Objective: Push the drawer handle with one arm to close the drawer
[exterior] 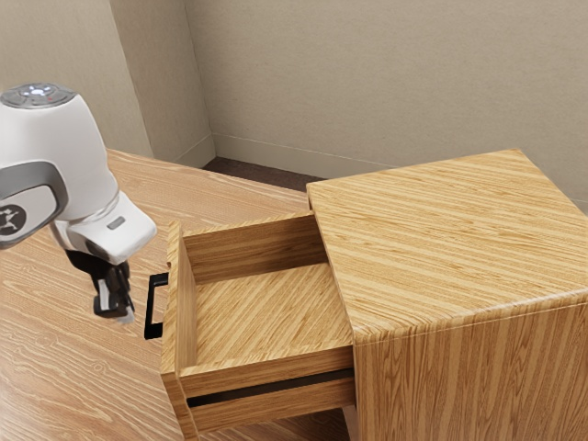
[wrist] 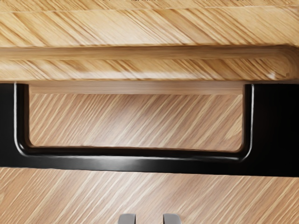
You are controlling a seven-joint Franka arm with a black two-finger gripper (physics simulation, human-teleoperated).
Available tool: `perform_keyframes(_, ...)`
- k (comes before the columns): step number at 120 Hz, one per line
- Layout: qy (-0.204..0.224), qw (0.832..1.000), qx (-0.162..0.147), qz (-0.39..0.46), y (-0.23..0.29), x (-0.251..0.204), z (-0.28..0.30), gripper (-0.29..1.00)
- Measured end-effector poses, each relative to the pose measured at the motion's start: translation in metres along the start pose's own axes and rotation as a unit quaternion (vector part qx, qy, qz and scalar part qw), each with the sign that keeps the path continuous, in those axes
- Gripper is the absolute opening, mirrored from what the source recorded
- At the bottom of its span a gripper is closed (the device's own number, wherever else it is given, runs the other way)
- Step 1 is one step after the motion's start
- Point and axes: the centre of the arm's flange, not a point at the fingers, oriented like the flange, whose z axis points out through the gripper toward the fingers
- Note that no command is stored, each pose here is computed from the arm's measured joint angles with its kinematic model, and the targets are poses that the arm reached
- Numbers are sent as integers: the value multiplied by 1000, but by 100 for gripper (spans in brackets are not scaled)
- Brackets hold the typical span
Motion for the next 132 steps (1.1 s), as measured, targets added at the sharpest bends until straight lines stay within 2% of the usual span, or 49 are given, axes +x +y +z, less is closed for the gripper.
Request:
perform_keyframes(27,3,1000,-3,17,-1,3,-1,-5)
perform_keyframes(112,17,998,-21,65,2,72,0,-7)
perform_keyframes(132,28,997,-15,71,-1,89,-3,-7)
